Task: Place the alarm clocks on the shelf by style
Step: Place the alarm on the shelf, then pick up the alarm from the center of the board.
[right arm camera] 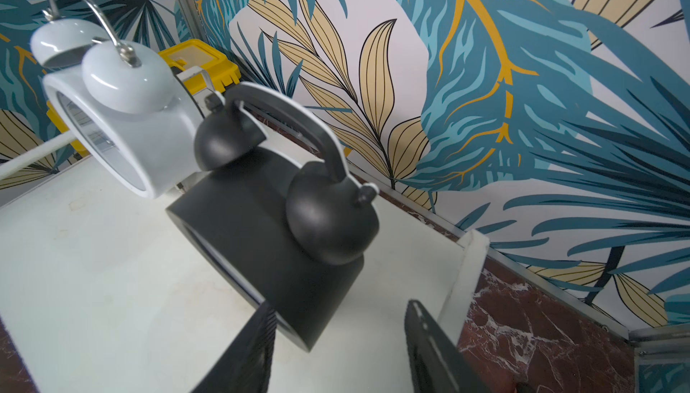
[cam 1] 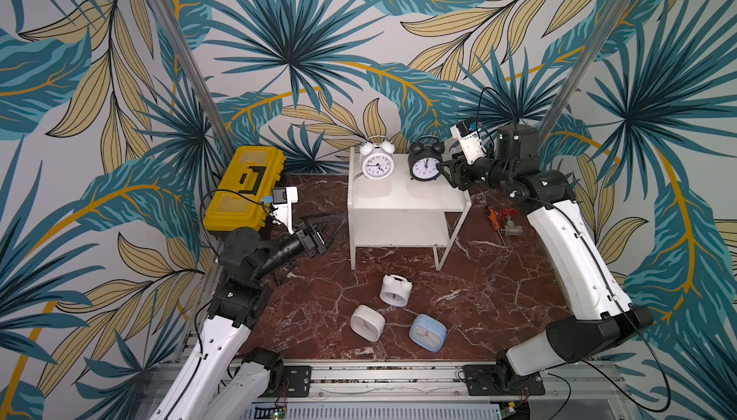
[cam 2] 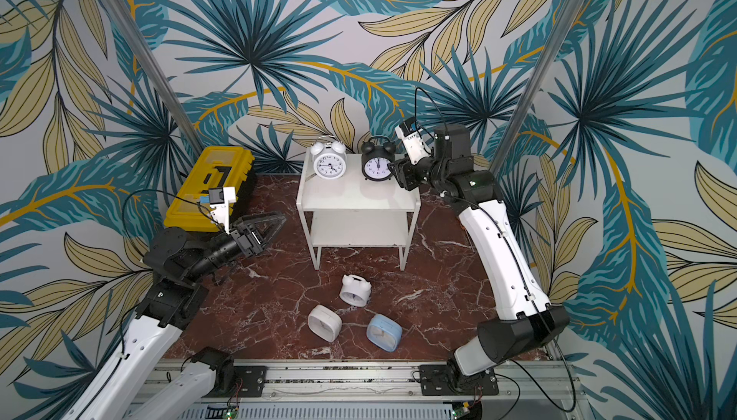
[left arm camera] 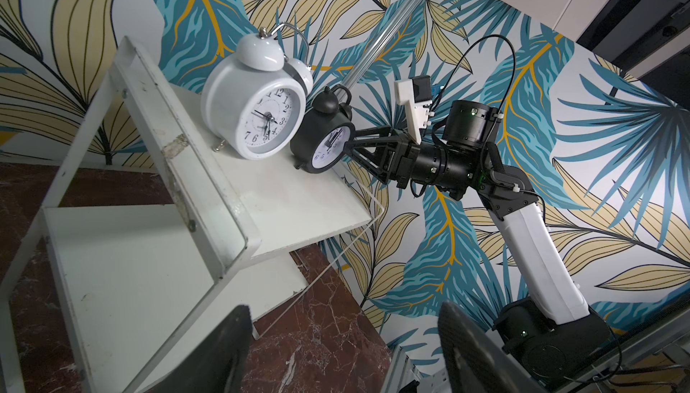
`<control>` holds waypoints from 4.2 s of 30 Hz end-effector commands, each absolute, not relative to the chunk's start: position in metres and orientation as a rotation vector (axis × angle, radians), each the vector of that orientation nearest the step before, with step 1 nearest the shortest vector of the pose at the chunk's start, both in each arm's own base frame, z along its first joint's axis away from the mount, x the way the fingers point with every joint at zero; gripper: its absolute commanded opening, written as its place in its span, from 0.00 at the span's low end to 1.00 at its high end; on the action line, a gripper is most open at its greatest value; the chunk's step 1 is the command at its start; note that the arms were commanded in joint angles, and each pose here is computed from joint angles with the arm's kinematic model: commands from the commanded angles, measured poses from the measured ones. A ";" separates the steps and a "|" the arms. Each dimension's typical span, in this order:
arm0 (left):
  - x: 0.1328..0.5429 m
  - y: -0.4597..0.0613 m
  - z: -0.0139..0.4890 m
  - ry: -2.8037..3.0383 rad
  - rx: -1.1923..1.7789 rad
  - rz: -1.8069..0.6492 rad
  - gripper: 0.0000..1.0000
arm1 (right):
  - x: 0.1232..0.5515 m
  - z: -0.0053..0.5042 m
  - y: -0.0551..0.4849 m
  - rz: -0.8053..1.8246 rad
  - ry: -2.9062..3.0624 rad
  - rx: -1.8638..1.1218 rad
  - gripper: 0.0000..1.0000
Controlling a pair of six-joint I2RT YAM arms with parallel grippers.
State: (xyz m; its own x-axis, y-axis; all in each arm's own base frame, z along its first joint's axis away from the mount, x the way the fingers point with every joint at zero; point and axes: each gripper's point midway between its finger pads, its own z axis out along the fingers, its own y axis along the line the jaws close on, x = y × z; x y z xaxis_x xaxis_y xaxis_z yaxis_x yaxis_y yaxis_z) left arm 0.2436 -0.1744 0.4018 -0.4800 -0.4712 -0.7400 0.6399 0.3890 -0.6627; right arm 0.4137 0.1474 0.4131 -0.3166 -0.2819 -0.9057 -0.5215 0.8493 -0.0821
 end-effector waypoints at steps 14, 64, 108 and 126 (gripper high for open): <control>0.256 -0.170 0.332 1.807 0.064 -1.243 0.79 | 0.218 0.282 0.239 0.556 2.151 -0.726 0.57; 0.249 -0.163 0.252 1.975 -0.046 -1.204 0.70 | 0.244 0.133 0.266 0.307 2.366 -0.740 0.04; 0.185 -0.249 0.397 1.624 0.656 -1.749 0.97 | 0.198 0.421 0.277 1.528 1.787 -0.904 0.00; 0.185 -0.245 0.394 1.625 0.585 -1.670 0.35 | 0.225 0.424 0.272 1.464 1.827 -0.713 0.24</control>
